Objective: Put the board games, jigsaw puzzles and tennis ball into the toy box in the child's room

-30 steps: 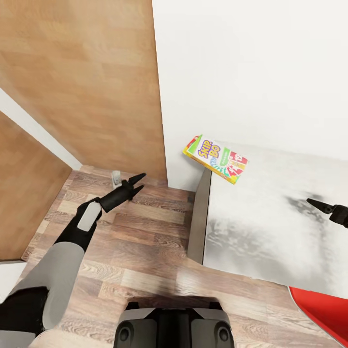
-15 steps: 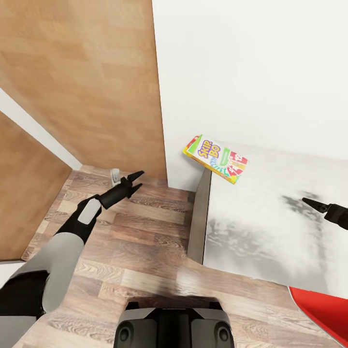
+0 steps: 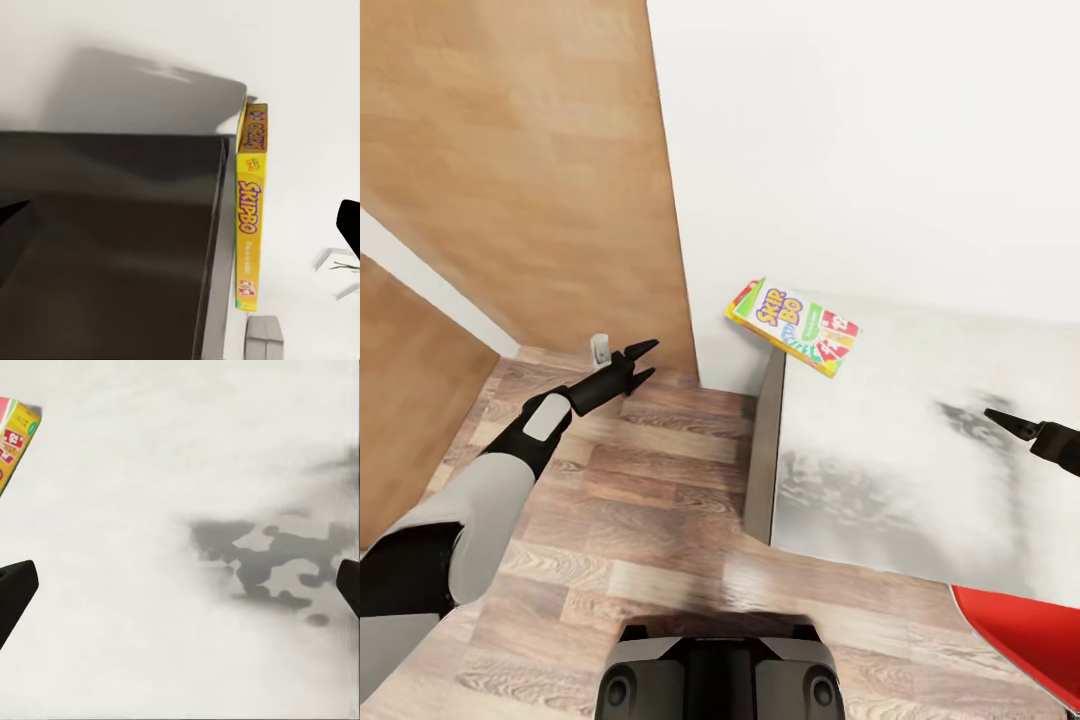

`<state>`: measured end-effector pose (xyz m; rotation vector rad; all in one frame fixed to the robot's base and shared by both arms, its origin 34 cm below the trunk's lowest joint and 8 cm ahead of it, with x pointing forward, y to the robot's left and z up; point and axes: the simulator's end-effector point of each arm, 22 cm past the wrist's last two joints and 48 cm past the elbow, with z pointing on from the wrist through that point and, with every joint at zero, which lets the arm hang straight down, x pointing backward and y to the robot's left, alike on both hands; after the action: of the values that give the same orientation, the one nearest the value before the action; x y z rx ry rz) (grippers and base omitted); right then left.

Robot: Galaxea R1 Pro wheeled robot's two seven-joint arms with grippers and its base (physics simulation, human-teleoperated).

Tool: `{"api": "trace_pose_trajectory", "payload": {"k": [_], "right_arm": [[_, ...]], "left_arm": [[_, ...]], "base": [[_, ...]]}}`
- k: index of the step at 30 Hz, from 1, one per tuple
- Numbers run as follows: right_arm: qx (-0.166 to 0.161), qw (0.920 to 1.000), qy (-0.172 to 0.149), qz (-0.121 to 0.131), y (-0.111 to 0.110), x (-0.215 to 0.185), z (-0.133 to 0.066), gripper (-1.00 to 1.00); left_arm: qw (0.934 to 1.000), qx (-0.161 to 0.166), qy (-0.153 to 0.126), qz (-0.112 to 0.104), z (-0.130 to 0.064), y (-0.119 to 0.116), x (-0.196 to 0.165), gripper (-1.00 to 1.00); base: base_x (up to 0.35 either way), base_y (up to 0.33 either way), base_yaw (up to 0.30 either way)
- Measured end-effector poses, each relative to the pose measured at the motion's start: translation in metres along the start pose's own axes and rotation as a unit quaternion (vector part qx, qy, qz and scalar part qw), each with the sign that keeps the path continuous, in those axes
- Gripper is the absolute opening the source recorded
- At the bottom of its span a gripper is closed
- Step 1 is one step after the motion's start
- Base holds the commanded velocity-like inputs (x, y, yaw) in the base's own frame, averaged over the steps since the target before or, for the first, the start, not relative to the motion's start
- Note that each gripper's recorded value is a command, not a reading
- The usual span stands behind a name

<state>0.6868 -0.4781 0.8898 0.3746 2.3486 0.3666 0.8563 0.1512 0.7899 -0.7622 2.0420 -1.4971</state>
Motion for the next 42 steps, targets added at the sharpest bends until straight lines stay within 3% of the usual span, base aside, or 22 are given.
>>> {"api": "trace_pose_trajectory", "payload": {"k": [11, 24, 42], "right_arm": [[0.0, 1.0, 0.001, 0.0, 0.0, 0.001, 0.0, 1.0], [0.0, 1.0, 0.001, 0.0, 0.0, 0.001, 0.0, 1.0], [0.0, 1.0, 0.001, 0.001, 0.0, 0.001, 0.0, 1.0]], "left_arm": [[0.9997, -0.013, 0.006, -0.02, 0.002, 0.007, -0.003, 1.0], [0.9997, -0.009, 0.006, -0.021, 0.004, 0.001, -0.009, 1.0], [0.9999, -0.006, 0.001, -0.013, 0.005, -0.002, -0.011, 1.0]], "base": [[0.0, 0.0, -0.252], [0.0, 0.0, -0.264], [0.0, 0.0, -0.056]]}}
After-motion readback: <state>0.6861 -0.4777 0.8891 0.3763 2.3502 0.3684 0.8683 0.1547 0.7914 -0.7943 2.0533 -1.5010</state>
